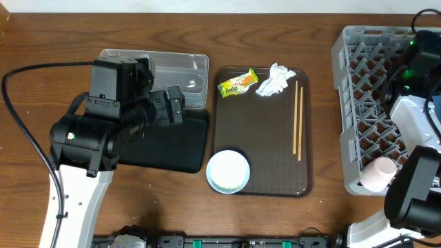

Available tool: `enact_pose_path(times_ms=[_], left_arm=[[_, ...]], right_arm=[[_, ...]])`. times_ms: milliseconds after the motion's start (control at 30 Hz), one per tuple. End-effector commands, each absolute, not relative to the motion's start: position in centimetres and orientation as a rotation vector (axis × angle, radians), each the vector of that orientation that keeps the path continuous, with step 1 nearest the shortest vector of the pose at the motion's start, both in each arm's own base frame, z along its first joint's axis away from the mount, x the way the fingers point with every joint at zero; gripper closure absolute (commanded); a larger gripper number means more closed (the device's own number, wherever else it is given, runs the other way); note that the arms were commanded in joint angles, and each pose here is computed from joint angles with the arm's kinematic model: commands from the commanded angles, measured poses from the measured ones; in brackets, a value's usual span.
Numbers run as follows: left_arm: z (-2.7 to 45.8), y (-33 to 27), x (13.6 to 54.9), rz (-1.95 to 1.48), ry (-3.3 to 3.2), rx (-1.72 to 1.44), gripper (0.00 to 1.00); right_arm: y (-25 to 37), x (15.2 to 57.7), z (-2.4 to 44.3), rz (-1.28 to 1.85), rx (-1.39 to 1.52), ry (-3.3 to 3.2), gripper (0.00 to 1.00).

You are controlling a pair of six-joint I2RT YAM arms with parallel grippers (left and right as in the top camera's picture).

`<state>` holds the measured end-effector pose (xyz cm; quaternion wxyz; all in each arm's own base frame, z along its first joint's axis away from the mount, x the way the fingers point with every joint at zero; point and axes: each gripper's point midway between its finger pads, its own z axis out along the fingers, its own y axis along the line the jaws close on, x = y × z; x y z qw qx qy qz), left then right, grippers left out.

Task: Sort waste into correct bins and load items into the dishwasher rack
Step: 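Place the blue plate upright in the dish rack with the right gripper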

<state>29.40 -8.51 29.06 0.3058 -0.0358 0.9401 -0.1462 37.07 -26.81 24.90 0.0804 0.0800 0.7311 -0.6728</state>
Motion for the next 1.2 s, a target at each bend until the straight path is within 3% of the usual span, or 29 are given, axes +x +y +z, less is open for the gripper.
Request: enact_pose_path(times_ms=[0,100,200,267,400,600,800,1000,1167], left_arm=[[29.3,-8.3,29.5,-0.378,2.483,-0.11,0.06],[29.3,-8.3,29.5,-0.378,2.483,-0.11,0.06],[29.3,-8.3,29.5,-0.378,2.483,-0.11,0.06],[29.3,-8.3,29.5,-0.378,2.483,-0.11,0.06],[29.3,-8.2,29.5,-0.377,2.483,-0.11,0.05],[29.3,-8.3,29.5,-0.377,2.483,-0.11,0.06],[29.3,-8.2,29.5,-0.377,2.483,-0.11,0.05],[29.3,-8.2,29.5,-0.377,2.483,-0.11,0.06],[29.3,-8.2,29.5,-0.377,2.483,-0.11,0.06]], right_arm=[[-27.6,36.0,23.7,-2.006,0.308,2.208,0.99],[-27.5,35.8,22.7,-1.983,0.3,2.238,0.94],[-26.9,36.1,22.6,-1.969,0.293,2.232,0.66],[-26.0,37.0,22.8,-1.938,0.261,2.219,0.39],[-24.1,38.6,23.2,-1.865,0.199,2.187,0.17],[-20.9,40.0,24.2,-1.735,0.112,2.159,0.16],[-15.7,40.6,25.7,-1.412,0.027,2.143,0.14],[-7.1,39.4,24.1,-0.856,-0.047,2.238,0.18],[6.0,35.7,19.5,0.036,-0.031,2.484,0.31]])
